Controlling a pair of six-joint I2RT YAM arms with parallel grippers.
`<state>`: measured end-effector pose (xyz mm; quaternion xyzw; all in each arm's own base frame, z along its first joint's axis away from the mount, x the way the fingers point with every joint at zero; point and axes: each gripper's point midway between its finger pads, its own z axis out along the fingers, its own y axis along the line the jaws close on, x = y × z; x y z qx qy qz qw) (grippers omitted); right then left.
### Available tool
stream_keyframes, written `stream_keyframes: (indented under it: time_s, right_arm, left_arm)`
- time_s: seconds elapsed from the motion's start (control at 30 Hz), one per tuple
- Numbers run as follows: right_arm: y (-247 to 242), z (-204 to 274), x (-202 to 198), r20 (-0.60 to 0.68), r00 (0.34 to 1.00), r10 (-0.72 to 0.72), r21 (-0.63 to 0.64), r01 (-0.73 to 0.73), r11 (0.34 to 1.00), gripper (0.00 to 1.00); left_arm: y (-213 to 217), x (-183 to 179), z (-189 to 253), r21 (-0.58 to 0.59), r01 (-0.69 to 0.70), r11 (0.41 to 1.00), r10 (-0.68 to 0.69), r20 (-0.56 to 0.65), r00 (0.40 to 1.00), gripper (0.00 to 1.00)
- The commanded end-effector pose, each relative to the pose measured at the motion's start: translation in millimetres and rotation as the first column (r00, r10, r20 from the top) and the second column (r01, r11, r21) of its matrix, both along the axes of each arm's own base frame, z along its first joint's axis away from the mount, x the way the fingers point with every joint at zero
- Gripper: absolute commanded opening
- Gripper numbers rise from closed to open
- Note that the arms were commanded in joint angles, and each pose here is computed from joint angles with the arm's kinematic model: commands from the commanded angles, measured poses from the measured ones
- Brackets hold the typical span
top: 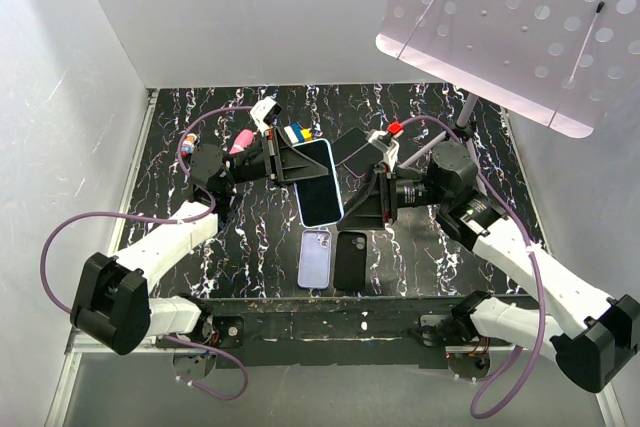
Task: Take the phone out of the phone case
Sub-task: Remove the phone case from the phone.
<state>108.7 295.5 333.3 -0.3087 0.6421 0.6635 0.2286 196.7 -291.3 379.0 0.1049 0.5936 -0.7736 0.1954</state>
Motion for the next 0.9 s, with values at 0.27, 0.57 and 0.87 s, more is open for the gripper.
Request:
stream_keyframes:
  time_s: [0.27,0.57,0.87]
  right_arm:
    - [5.7,20.3,-2.9,0.092,0.991,0.093,0.066,-0.099,0.993,0.11]
    - [15.2,9.9,13.2,0.327,0.944,0.042,-0.043,-0.029,0.999,0.01]
    - [14.1,11.8,26.9,0.242,0.966,-0.085,-0.069,0.105,0.992,0.34]
  left_arm:
    - [6.9,-22.9,30.3,-0.066,0.080,0.995,-0.073,0.099,0.992,0.00]
    - [0.6,-61.8,43.7,-0.108,0.261,0.959,-0.246,0.130,0.960,0.00]
    - [-1.0,-44.4,43.4,-0.050,0.037,0.998,-0.027,0.171,0.985,0.00]
